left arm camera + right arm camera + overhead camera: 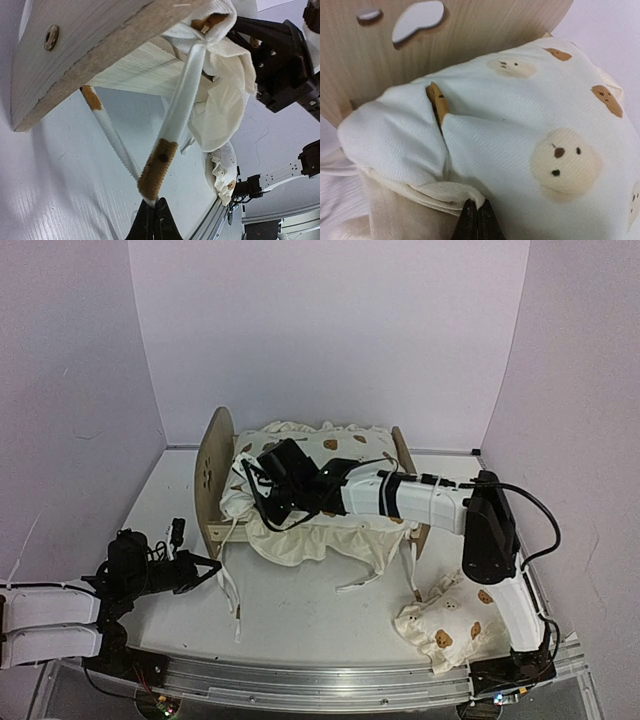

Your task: Set up the pet bed

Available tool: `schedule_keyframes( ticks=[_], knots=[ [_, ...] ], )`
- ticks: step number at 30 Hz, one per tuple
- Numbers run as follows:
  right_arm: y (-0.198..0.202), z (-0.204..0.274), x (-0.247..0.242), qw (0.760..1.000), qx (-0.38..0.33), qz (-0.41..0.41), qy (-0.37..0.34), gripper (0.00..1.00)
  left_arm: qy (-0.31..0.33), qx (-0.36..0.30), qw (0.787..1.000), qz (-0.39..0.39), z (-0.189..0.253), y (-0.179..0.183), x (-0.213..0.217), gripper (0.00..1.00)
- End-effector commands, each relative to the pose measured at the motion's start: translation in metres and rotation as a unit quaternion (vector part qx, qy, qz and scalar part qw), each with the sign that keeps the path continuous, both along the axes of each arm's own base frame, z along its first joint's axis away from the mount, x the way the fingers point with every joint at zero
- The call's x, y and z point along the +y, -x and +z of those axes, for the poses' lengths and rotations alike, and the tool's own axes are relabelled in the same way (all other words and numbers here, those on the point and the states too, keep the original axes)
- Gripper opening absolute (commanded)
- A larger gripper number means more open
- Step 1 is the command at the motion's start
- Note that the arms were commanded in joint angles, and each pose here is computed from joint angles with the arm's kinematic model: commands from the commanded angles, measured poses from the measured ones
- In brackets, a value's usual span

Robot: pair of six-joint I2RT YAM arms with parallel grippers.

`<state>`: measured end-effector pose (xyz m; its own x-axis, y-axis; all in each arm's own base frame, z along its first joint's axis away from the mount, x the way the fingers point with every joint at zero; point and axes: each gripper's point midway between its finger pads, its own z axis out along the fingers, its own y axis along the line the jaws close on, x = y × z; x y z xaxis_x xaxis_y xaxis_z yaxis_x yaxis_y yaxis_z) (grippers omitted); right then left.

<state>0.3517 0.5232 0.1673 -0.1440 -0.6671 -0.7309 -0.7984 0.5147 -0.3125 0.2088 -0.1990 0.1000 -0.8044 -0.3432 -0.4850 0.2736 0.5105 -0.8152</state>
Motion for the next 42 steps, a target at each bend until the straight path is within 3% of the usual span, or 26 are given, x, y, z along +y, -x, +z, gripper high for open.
schedule_keyframes(
  ticks=[1,5,8,11,15,21,26,30,32,37,42],
  knots=[
    [-0.018,-0.033,-0.005,0.991,-0.114,-0.04,0.059,0.0,0.022,-0.004,0.999,-0.033,0.016,0.005,-0.008,0.0],
    [0.004,-0.065,0.009,0.996,-0.076,0.014,0.047,0.03,0.017,-0.002,1.0,-0.023,0.013,0.001,-0.006,0.0],
    [0.013,-0.07,0.007,0.997,-0.06,0.019,0.052,0.17,0.017,-0.004,1.0,-0.023,0.014,0.0,-0.006,0.0],
    [0.015,-0.03,0.002,0.999,-0.026,-0.02,0.02,0.41,0.022,-0.011,0.999,-0.034,0.019,0.003,-0.007,0.0],
    [0.043,0.012,-0.032,0.991,0.094,-0.097,0.01,0.56,0.03,-0.017,0.999,-0.04,0.024,0.005,-0.007,0.0],
    [0.105,0.029,-0.058,0.971,0.211,-0.107,-0.04,0.75,0.029,-0.016,0.998,-0.044,0.022,0.006,-0.007,0.0],
    [0.175,0.026,-0.007,0.953,0.259,0.028,-0.157,0.75,0.03,-0.017,0.999,-0.042,0.024,0.005,-0.007,0.0],
    [0.199,0.018,0.037,0.909,0.316,0.119,-0.245,0.61,0.03,-0.02,0.998,-0.044,0.026,0.004,-0.007,0.0],
    [0.195,-0.002,0.052,0.907,0.318,0.12,-0.25,0.48,0.03,-0.016,0.999,-0.043,0.024,0.004,-0.007,0.0],
    [0.171,-0.033,0.055,0.916,0.273,0.083,-0.282,0.42,0.033,-0.016,0.998,-0.045,0.026,0.005,-0.007,0.0],
    [0.168,-0.065,0.06,0.916,0.283,0.075,-0.275,0.36,0.038,-0.022,0.998,-0.049,0.031,0.007,-0.008,0.0]
  ],
)
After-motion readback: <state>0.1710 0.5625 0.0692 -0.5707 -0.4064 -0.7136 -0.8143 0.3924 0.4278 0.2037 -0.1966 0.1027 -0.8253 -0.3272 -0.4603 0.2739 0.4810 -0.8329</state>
